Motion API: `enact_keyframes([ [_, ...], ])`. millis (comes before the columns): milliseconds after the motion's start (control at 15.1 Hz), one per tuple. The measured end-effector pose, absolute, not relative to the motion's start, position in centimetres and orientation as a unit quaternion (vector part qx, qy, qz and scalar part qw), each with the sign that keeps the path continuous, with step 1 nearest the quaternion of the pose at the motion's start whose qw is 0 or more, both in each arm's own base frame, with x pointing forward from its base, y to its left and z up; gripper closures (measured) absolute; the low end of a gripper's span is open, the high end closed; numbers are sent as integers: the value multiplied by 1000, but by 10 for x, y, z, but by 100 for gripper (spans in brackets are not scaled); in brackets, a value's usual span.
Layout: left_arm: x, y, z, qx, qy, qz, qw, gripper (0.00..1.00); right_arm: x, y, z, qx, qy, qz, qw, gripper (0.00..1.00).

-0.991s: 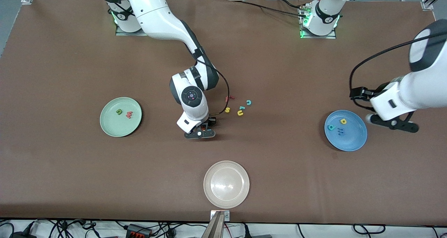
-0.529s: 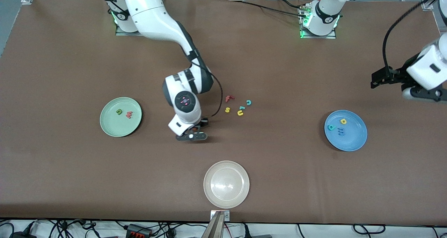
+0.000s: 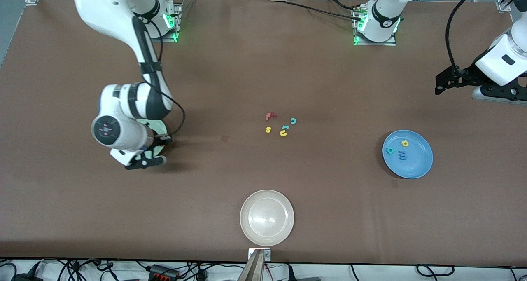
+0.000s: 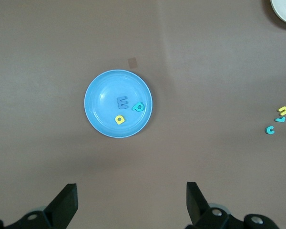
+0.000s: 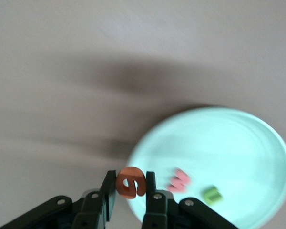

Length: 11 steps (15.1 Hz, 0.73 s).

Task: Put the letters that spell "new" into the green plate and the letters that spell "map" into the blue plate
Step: 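Drop the orange e onto the green plate with the right gripper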

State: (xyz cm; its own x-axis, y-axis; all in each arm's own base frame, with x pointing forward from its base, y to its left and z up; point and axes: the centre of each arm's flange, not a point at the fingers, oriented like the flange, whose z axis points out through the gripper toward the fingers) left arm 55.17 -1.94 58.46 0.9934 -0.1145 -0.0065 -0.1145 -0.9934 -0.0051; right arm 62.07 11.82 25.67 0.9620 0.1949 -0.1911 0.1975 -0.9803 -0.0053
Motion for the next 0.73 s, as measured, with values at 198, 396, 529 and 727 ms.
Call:
enact_keyframes([
  [198,552,-21,585,-998,60,3,3,0,596,86,241,988,127,-88,3,71],
  [396,552,-22,585,-998,62,3,3,0,587,63,222,986,156,-62,16,71],
  [529,552,-23,585,-998,62,3,3,0,589,55,215,983,175,-47,25,71],
  [727,552,-23,585,-998,63,3,3,0,592,43,204,981,186,-35,38,71],
])
